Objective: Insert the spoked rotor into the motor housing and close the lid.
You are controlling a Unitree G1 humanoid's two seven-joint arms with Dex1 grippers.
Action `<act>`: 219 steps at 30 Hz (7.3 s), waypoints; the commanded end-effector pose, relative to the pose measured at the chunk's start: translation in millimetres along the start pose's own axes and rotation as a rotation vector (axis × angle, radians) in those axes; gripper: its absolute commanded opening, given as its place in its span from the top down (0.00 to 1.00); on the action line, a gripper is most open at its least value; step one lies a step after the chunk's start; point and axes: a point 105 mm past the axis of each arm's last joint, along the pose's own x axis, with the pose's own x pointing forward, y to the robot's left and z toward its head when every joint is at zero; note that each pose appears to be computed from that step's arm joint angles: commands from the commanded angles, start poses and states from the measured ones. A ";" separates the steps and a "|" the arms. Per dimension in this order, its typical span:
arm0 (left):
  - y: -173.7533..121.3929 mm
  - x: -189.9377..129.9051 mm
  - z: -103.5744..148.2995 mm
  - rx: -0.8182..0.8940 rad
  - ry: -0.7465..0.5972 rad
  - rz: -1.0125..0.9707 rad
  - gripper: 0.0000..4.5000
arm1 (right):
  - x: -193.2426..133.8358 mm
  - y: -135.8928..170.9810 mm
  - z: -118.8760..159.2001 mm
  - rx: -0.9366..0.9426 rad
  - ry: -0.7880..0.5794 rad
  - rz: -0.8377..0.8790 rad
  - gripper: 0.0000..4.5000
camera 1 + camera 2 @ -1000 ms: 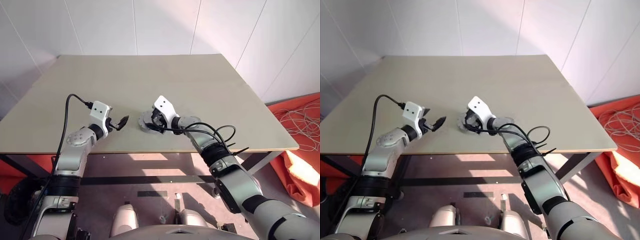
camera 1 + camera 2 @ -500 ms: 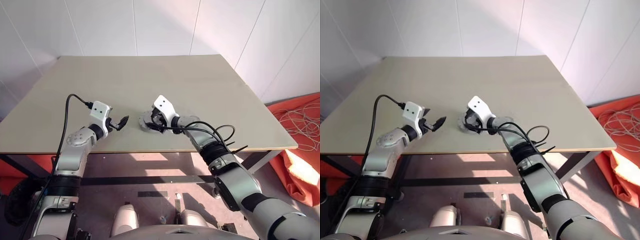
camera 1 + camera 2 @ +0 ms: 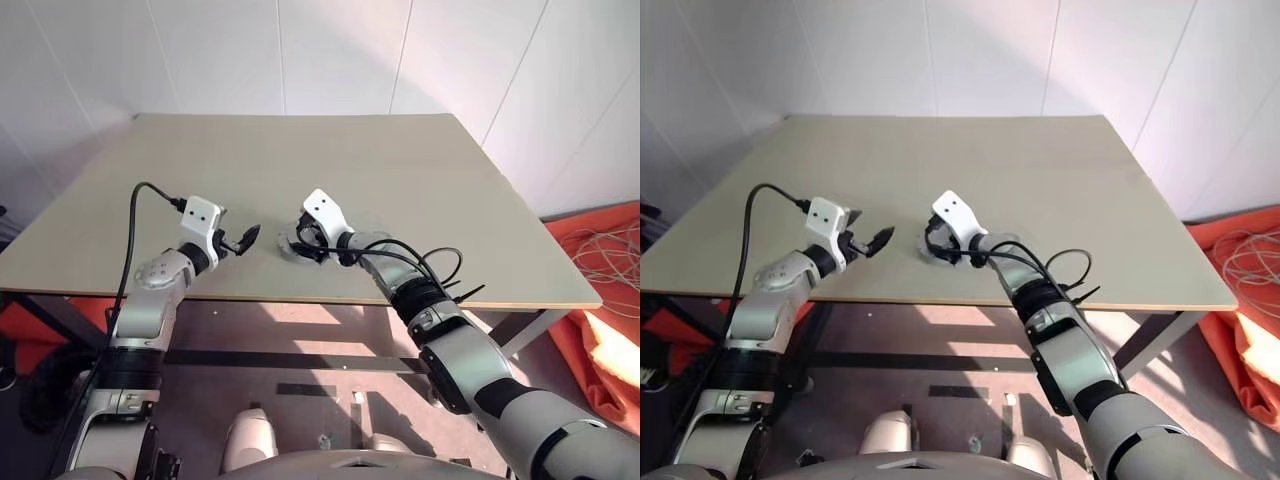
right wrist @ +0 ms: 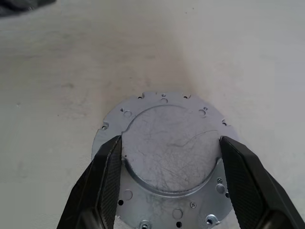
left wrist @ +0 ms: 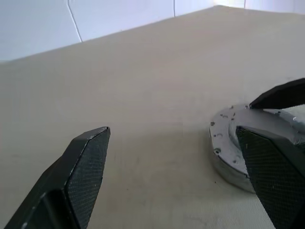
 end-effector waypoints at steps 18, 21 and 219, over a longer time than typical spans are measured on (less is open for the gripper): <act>-0.4 1.9 14.5 0.015 -0.039 -0.007 0.00 | -8.4 10.6 -74.2 0.010 0.250 0.025 0.31; -3.9 4.1 15.1 0.000 -0.042 -0.018 0.00 | -8.7 10.1 -74.3 0.003 0.249 0.023 0.31; -41.5 31.6 -8.3 -0.651 0.385 -0.094 1.00 | -13.3 -0.9 58.7 1.130 -0.157 0.184 0.58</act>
